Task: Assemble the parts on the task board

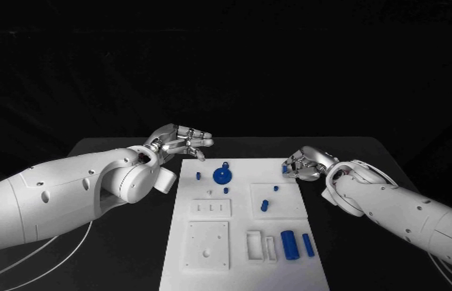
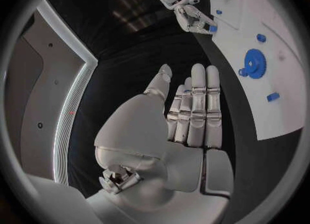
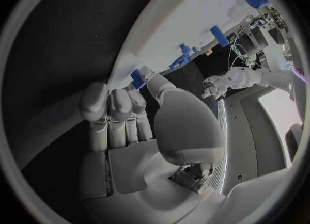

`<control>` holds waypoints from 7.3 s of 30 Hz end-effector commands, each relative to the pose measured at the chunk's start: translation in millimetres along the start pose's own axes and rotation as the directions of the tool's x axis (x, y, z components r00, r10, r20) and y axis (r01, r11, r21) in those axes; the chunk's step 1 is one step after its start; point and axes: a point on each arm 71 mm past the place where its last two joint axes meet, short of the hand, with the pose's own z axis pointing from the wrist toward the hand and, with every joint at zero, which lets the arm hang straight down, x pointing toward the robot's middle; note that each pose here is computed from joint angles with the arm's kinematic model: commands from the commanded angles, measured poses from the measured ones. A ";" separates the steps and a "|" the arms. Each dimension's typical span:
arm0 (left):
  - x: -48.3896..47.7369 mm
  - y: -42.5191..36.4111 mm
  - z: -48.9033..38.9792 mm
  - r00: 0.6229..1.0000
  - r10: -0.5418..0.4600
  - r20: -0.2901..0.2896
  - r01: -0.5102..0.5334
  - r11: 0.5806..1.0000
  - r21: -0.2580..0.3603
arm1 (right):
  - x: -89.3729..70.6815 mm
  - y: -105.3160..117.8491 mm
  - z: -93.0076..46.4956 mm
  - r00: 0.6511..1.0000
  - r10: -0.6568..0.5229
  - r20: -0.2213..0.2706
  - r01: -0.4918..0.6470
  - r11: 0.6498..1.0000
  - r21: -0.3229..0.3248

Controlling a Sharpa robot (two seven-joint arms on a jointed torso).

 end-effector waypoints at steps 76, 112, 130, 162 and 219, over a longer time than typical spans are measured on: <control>78.6 5.1 47.3 0.887 0.343 -0.310 -0.449 0.799 -0.400 | 39.4 178.5 3.5 0.988 -0.121 -0.097 0.099 0.975 -0.201; 78.2 4.0 47.9 0.905 0.330 -0.269 -0.414 0.828 -0.377 | 43.1 173.1 3.0 0.986 -0.128 -0.108 0.106 0.976 -0.189; 70.7 8.1 45.8 0.911 0.336 -0.239 -0.408 0.819 -0.404 | 32.3 156.3 -5.0 0.994 -0.093 -0.052 0.083 0.982 -0.170; 54.8 43.4 8.5 0.835 0.537 -0.120 -0.527 0.716 -0.458 | -60.3 84.7 -20.4 0.991 0.054 0.124 -0.054 0.999 -0.001; 80.5 87.9 -14.3 0.715 0.614 -0.333 -0.695 0.574 -0.433 | -72.7 82.0 -10.7 0.987 0.073 0.146 -0.078 0.996 0.031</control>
